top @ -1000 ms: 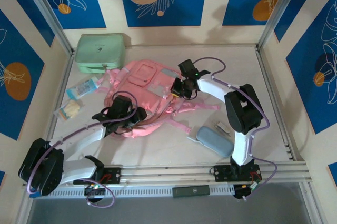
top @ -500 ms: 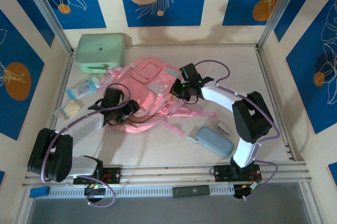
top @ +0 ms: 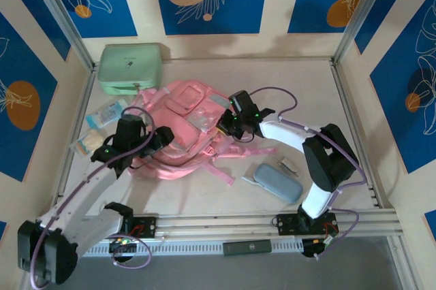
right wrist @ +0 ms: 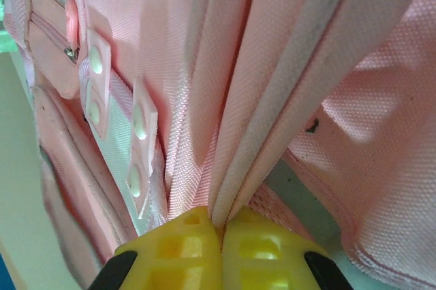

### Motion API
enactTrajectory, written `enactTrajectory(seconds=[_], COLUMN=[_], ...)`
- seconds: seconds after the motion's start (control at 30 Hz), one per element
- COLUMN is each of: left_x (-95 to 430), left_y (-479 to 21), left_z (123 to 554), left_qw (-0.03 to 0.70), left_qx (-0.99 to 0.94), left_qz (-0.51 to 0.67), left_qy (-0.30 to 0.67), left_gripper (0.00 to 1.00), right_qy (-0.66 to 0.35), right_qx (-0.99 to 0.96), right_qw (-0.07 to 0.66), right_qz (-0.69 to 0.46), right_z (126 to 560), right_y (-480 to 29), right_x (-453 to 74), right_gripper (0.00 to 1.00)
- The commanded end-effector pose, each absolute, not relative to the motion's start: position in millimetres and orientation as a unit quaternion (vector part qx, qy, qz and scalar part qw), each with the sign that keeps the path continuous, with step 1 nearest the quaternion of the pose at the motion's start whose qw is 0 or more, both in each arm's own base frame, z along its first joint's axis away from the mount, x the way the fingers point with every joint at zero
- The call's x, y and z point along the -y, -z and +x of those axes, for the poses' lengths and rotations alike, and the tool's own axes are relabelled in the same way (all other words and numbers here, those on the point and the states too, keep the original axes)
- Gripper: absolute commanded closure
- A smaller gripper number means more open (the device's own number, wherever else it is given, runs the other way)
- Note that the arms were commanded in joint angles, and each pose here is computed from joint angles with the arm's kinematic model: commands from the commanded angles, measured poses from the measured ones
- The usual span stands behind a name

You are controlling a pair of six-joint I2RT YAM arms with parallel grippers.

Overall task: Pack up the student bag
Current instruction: Rotate the student bag at the center of the table.

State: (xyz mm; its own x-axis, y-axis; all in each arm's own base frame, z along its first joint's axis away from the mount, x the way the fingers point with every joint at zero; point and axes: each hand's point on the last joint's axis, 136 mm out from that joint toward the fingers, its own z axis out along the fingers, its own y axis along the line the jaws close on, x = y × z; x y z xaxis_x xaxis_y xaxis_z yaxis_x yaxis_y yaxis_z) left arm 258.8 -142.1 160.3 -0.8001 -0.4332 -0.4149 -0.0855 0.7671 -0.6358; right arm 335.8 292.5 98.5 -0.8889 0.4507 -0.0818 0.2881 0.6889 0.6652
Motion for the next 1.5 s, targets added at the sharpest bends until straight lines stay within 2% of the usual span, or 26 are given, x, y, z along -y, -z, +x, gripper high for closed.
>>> enactTrajectory(seconds=[0.0,0.13,0.33,0.5,0.6,0.8,1.03,1.23,1.33,1.47], left_x=[151,174,193,173,169,175,186,177,187,225], left_y=[-170,-162,-115,-74,-63,-69,-102,-137,-152,-159], left_z=[240,224,219,238,259,309,340,307,284,260], left_qw=[0.269,0.258,0.221,0.232,0.229,0.243,0.267,0.273,0.269,0.255], left_qx=[-0.900,-0.892,-0.905,-0.915,-0.912,-0.916,-0.910,-0.918,-0.921,-0.923], left_qz=[-0.151,-0.158,-0.163,-0.201,-0.213,-0.181,-0.127,-0.103,-0.089,-0.059], left_qy=[0.307,0.335,0.326,0.262,0.265,0.264,0.289,0.267,0.266,0.282], left_gripper=[0.33,0.38,0.44,0.46,0.48,0.48,0.47,0.44,0.45,0.46], right_qy=[-0.367,-0.370,-0.376,-0.377,-0.378,-0.375,-0.393,-0.398,-0.401,-0.403], right_qx=[-0.897,-0.893,-0.883,-0.880,-0.881,-0.881,-0.874,-0.859,-0.852,-0.847], right_qw=[0.137,0.136,0.139,0.144,0.142,0.137,0.126,0.141,0.135,0.132], right_qz=[0.202,0.219,0.244,0.253,0.248,0.256,0.257,0.290,0.308,0.320], right_z=[329,328,335,334,326,307,314,316,313,310], right_y=[-122,-122,-124,-127,-128,-129,-122,-129,-128,-131], right_x=[-305,-307,-295,-285,-285,-284,-301,-299,-300,-303], right_gripper=[1.00,1.00,1.00,1.00,1.00,1.00,1.00,1.00,1.00,1.00])
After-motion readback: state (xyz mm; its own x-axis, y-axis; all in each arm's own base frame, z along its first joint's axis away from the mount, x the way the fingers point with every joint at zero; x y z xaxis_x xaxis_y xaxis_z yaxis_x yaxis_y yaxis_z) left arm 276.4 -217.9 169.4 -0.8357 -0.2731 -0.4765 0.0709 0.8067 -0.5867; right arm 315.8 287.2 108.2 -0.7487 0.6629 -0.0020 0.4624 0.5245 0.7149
